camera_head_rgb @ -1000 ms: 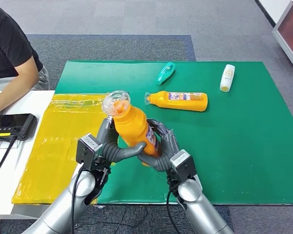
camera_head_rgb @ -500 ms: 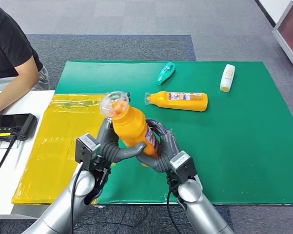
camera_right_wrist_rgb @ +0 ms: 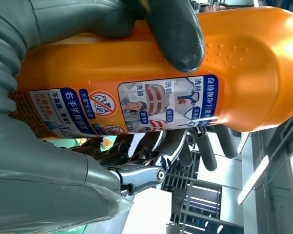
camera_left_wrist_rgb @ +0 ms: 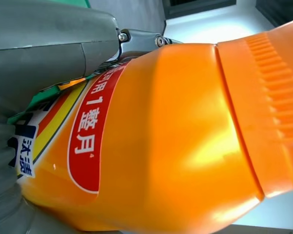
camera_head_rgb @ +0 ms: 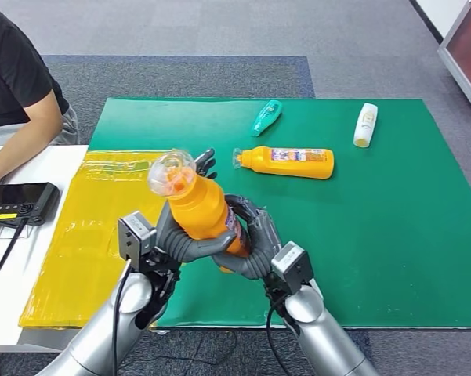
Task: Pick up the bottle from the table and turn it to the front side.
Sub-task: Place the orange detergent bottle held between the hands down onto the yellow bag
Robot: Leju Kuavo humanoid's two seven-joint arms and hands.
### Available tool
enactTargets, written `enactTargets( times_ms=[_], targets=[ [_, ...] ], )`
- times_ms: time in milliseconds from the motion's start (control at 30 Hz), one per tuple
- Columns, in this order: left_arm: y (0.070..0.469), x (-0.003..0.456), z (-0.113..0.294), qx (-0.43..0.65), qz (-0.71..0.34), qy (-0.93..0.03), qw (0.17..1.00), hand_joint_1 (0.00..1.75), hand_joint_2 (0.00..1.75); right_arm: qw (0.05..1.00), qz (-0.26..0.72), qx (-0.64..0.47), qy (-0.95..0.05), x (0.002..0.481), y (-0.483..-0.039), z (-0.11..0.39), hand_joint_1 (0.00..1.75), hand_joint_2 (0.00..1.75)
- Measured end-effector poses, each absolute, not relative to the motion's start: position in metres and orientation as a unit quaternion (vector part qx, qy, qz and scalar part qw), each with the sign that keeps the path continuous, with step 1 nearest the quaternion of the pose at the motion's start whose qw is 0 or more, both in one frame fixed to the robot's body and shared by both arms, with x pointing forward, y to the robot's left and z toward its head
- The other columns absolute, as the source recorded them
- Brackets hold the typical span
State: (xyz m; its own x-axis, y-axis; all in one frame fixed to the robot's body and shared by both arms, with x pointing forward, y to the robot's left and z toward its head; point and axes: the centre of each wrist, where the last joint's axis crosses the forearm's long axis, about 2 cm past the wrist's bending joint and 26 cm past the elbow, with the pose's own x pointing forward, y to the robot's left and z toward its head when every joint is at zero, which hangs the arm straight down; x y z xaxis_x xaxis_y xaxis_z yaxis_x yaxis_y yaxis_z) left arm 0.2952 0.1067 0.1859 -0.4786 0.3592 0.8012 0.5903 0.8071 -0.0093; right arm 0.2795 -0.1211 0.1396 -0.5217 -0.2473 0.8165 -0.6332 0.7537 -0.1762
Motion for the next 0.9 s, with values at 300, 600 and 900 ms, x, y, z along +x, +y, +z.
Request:
enactTargets(
  times_ms=[300, 600, 900],
  targets=[
    [0.1061, 0.2952, 0.1862, -0.290, -0.132, -0.846, 0.428, 1.75, 1.75, 0.409, 0.239, 0.262, -0.841, 0.2814, -0.1216, 0.1413, 1.75, 1.75],
    [0.1065, 0.2962, 0.1872, -0.282, -0.131, -0.853, 0.420, 1.75, 1.75, 0.405, 0.241, 0.263, -0.842, 0.2831, -0.1207, 0.1436, 1.75, 1.75],
    [0.1064, 0.2975, 0.1885, -0.267, -0.126, -0.863, 0.410, 1.75, 1.75, 0.402, 0.244, 0.266, -0.841, 0.2823, -0.1185, 0.1441, 1.75, 1.75]
  ],
)
